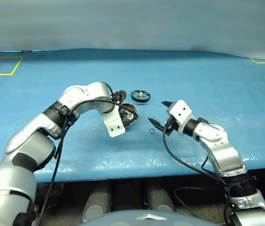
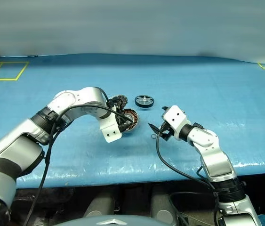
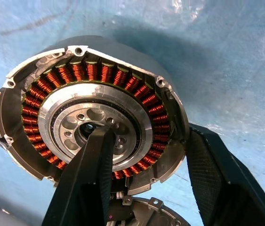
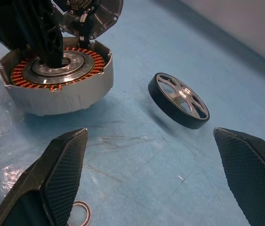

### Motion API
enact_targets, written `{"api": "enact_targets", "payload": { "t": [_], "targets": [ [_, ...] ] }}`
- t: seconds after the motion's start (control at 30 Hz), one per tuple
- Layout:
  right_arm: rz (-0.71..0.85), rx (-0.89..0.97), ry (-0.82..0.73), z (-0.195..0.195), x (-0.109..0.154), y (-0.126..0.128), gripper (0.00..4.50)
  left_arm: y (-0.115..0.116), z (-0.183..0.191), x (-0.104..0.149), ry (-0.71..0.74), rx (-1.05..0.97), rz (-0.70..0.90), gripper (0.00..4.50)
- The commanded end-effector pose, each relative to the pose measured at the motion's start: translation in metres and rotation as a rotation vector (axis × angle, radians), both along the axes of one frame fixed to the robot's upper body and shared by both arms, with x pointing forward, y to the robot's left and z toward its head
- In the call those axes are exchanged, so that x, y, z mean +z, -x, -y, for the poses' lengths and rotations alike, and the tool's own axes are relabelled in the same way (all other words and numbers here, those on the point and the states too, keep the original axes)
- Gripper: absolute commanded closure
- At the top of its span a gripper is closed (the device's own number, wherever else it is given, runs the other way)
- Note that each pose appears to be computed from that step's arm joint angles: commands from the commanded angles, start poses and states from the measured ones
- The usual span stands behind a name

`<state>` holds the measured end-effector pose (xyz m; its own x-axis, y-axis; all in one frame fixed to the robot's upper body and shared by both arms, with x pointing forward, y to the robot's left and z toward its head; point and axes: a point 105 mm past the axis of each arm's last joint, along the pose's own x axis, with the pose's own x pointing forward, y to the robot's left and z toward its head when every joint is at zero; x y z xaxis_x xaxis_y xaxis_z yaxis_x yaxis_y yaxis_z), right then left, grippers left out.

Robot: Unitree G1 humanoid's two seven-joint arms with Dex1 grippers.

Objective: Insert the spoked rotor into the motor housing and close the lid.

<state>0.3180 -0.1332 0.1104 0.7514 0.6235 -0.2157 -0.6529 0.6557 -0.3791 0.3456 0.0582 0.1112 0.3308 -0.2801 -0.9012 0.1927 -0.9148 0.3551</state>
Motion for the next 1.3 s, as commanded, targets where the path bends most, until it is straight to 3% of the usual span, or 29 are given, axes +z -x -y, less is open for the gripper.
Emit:
{"api": "enact_targets", "payload": {
  "t": [0.03,0.33,0.73,0.97,1.2,1.3],
  "targets": [
    [0.074,-0.03,-0.004,0.008,0.016,0.0,0.0,0.008,0.013,0.016,0.035,-0.084,0.033,2.6],
    [0.076,-0.042,-0.005,0.009,0.015,0.0,0.0,0.027,0.004,0.008,-0.021,-0.113,-0.035,2.6],
    [0.085,-0.04,-0.01,0.007,0.017,-0.003,0.0,0.035,-0.006,-0.001,-0.079,-0.114,-0.094,2.6],
    [0.087,-0.041,-0.02,0.005,0.016,-0.003,0.0,0.033,-0.004,0.005,-0.044,-0.157,-0.072,0.31],
    [0.085,-0.033,-0.036,0.003,0.016,-0.004,0.0,0.043,-0.004,0.023,0.072,-0.143,-0.124,0.31],
    [0.069,-0.029,-0.059,0.003,0.014,-0.005,0.0,0.059,-0.018,0.029,0.128,-0.047,-0.219,0.31]
  ]
}}
